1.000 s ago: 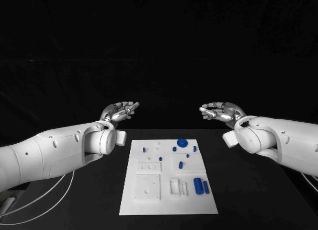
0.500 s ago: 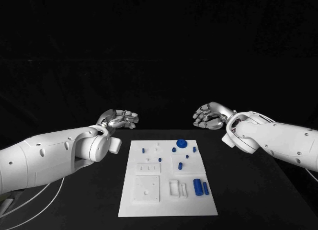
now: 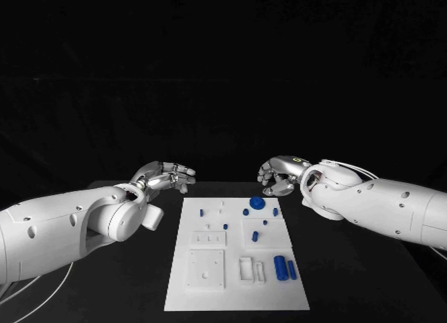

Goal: Assemble the parts on the task board

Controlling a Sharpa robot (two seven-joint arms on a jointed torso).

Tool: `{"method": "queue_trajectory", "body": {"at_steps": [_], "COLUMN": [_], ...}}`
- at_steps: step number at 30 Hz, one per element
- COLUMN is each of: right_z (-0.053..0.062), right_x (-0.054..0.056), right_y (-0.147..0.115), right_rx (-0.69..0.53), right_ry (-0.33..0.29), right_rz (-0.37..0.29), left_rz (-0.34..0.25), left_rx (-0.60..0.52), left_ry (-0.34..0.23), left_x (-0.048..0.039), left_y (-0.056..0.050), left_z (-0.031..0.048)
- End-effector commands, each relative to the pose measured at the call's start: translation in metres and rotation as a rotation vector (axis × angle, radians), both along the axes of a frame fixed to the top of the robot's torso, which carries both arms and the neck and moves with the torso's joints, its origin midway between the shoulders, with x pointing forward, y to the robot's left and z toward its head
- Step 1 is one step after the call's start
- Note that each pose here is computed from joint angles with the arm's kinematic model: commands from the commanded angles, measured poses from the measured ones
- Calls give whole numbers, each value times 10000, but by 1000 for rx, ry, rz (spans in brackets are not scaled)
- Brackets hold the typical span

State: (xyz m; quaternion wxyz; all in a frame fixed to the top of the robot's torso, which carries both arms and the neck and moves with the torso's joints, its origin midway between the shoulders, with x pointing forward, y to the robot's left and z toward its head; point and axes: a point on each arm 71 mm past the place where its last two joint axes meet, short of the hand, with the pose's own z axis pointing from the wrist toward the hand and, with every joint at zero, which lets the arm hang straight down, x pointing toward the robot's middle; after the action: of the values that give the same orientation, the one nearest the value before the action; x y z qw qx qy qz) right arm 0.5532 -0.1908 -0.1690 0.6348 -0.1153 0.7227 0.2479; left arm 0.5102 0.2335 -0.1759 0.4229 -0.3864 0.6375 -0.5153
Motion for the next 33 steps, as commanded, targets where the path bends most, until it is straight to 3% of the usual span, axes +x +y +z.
{"method": "queue_trajectory", "body": {"at_steps": [1,12,21,33], "right_z": [-22,-51,-145,-277], "right_x": [17,90,136,121], "right_y": [66,264,285,304], "right_rx": [-161,-268,-318,-333], "right_ry": [-27,-77,-90,-83], "right_rz": [8,5,-11,-7], "left_rz": [-76,-126,-162,-165], "left_rx": [6,0,9,9], "left_ry": [-7,-36,-63,-70], "left_x": [-37,-97,-149,-154], "left_y": [-59,-107,-171,-185], "left_z": [54,199,319,345]}}
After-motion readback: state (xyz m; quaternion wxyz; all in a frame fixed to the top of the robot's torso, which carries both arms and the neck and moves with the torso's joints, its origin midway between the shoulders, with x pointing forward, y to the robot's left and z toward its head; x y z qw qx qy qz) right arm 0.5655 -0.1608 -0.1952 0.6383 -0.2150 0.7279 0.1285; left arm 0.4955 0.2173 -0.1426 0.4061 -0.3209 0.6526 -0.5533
